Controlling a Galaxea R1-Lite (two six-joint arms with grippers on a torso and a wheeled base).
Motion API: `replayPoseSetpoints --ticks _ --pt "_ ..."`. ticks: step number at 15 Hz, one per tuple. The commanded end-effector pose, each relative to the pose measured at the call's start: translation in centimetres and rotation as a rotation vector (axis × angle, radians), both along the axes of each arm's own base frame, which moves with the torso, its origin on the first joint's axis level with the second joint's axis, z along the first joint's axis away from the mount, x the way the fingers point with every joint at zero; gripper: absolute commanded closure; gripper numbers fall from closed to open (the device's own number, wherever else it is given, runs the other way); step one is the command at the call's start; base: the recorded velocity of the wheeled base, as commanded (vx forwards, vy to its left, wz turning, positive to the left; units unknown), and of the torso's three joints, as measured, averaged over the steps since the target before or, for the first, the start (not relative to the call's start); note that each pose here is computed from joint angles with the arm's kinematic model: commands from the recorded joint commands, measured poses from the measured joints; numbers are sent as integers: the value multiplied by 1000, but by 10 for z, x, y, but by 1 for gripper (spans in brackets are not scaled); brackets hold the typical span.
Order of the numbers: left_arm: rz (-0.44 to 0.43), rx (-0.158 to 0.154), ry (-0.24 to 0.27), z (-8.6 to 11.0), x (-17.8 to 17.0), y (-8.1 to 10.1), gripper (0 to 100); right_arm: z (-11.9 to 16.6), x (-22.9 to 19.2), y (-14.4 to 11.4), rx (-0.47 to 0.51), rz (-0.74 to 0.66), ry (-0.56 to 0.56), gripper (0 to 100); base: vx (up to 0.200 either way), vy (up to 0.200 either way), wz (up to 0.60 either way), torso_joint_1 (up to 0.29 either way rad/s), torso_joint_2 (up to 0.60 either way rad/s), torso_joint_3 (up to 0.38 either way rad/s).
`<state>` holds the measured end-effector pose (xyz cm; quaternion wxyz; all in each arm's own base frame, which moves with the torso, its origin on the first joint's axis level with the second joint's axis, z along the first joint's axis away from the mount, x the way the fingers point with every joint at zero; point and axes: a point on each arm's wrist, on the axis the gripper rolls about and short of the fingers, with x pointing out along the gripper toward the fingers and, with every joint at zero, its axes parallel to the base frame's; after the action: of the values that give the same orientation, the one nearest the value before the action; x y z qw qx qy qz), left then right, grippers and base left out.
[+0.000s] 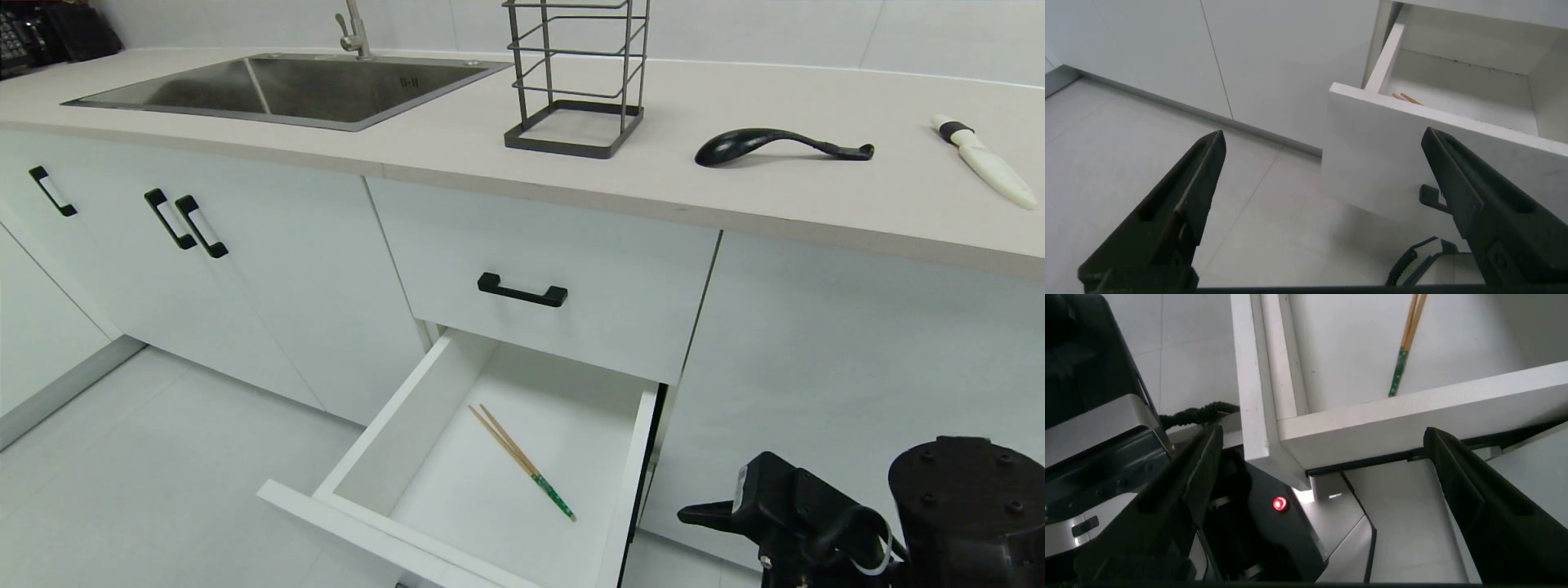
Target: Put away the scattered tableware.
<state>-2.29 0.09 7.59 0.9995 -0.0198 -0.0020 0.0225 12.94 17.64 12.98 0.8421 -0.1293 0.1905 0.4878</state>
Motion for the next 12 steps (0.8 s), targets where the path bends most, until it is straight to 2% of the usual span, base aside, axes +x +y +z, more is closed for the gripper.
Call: replayPoseSetpoints --ticks 1,12 --pt "1 0 0 0 0 0 0 -6 2 2 -22 1 18 0 0 0 0 0 0 0" --pt "1 0 0 0 0 0 0 -11 -2 5 -38 21 29 0 0 0 0 0 0 0"
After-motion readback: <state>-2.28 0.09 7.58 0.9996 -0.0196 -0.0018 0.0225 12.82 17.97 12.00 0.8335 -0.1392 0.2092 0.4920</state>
